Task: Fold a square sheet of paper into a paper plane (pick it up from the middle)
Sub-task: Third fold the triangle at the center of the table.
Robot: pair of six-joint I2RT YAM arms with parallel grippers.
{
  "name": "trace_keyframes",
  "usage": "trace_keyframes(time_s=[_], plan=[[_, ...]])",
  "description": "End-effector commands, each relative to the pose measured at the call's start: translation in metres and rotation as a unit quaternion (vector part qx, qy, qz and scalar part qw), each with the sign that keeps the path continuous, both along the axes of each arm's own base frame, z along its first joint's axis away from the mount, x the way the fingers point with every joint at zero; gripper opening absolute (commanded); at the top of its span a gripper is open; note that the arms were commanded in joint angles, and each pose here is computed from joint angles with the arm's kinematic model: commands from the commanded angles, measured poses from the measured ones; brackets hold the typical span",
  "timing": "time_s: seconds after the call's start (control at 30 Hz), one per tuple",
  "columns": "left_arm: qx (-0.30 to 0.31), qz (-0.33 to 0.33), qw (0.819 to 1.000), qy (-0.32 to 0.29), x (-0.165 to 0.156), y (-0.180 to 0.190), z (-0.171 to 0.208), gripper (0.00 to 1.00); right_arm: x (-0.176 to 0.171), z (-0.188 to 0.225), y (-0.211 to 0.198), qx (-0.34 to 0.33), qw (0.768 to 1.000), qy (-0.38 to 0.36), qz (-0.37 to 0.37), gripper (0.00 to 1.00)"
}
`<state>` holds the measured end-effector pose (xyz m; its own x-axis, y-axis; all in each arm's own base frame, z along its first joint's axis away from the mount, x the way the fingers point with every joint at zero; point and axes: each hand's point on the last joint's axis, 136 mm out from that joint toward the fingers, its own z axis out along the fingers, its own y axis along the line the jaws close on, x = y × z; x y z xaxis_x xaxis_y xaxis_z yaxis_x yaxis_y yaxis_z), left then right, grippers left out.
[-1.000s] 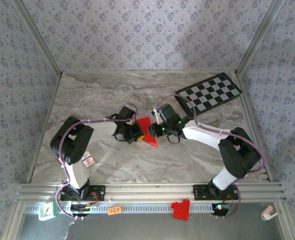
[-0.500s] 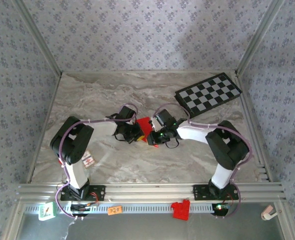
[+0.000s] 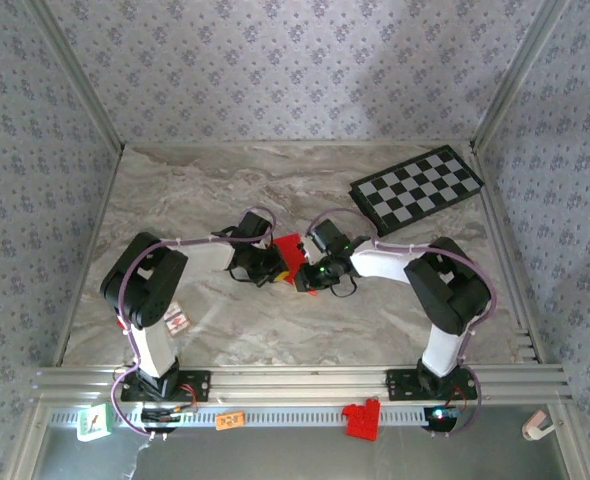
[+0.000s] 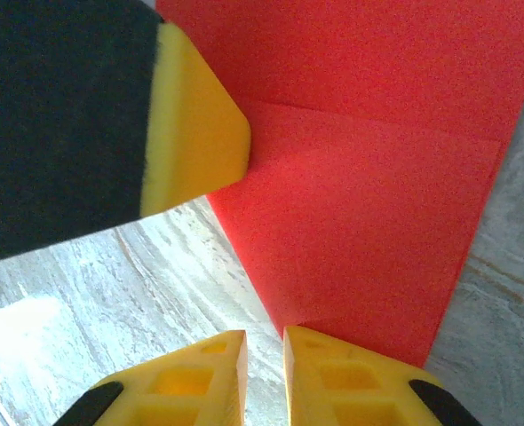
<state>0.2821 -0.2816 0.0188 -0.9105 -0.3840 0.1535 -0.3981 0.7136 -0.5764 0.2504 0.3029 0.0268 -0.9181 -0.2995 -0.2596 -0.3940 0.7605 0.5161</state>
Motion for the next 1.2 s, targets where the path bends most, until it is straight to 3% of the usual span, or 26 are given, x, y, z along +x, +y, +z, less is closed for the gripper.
trace_keyframes(time_s=[0.0, 0.27, 0.5, 1.17], plan=[[0.072, 0.002, 0.996, 0.048, -0.022, 0.025, -0.036, 0.08, -0.003, -0.007, -0.008, -0.021, 1.000, 0.021, -0.005, 0.20], [0.079, 0.002, 0.996, 0.050, -0.024, 0.029, -0.039, 0.07, -0.009, -0.005, -0.008, -0.015, 0.999, 0.039, 0.001, 0.21], [0.079, -0.001, 0.996, 0.049, -0.024, 0.028, -0.039, 0.07, 0.008, 0.024, 0.009, 0.034, 0.999, 0.011, 0.003, 0.21], [0.091, -0.005, 0.994, 0.057, -0.028, 0.033, -0.047, 0.04, -0.008, -0.018, -0.005, -0.016, 0.998, 0.063, 0.011, 0.17]])
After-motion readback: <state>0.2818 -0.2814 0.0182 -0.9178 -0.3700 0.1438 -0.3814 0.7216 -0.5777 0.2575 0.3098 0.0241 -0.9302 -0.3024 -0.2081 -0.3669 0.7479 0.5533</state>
